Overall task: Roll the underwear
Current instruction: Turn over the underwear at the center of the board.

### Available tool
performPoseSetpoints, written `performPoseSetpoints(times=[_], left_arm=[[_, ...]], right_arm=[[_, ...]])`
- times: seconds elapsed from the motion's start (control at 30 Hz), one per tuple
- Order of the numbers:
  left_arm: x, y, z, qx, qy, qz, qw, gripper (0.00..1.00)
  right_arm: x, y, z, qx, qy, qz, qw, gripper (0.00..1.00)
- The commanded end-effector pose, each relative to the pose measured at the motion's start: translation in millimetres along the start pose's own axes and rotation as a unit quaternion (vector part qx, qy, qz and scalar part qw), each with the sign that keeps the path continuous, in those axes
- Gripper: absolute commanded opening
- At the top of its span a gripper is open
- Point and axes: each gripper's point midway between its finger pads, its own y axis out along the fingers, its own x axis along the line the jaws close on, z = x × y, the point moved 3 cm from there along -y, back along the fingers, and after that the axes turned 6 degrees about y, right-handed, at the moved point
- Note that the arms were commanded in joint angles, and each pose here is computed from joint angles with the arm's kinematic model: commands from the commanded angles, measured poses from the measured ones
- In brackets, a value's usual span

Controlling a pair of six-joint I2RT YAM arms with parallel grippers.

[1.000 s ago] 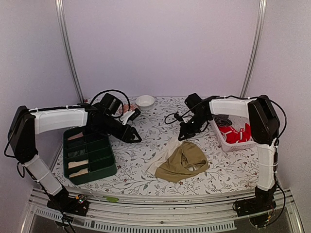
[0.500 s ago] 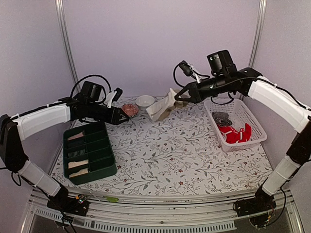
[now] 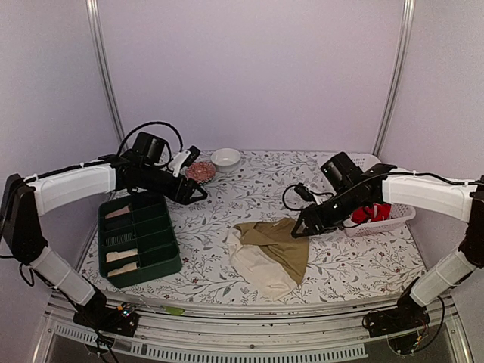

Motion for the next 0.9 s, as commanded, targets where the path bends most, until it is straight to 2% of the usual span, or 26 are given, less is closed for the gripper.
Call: performPoseSetpoints(times=[0.0,0.1,0.2,0.3,0.4,0.57,0.63,0.7,0.8,0.87], left_arm=[[-32,31,8,0.037,0.047,0.078,0.995,0.6],[-46,52,22,0.069,0.053,0.106,0.991,0.54],[-54,75,27,0.092,0.061,0.109,0.988,0.54],[-67,97,30,0.116,0.086,0.117,0.983,0.55],[-75,118,45,0.15,0.109,0.107,0.977,0.56],[-58,142,68,0.199,0.119,0.06,0.971,0.55],[-51,148,78,0.222,0.122,0.045,0.966,0.54],[-44,150,88,0.243,0.124,0.031,0.962,0.49],[-38,148,103,0.268,0.124,0.016,0.955,0.3],[-37,142,112,0.282,0.118,0.013,0.952,0.16]], right_arm=[[-11,22,-26,-0.015,0.038,0.021,0.999,0.56],[-17,41,-30,-0.002,0.057,0.019,0.998,0.57],[-23,55,-38,0.004,0.06,0.028,0.998,0.59],[-31,67,-40,0.016,0.063,0.041,0.997,0.55],[-38,79,-39,0.021,0.067,0.044,0.997,0.55],[-62,96,-37,0.033,0.077,0.096,0.992,0.52],[-68,98,-42,0.028,0.077,0.112,0.99,0.47],[-71,98,-51,0.017,0.074,0.125,0.989,0.39],[-83,97,-57,0.011,0.078,0.152,0.985,0.23],[-93,93,-62,0.002,0.082,0.167,0.982,0.08]])
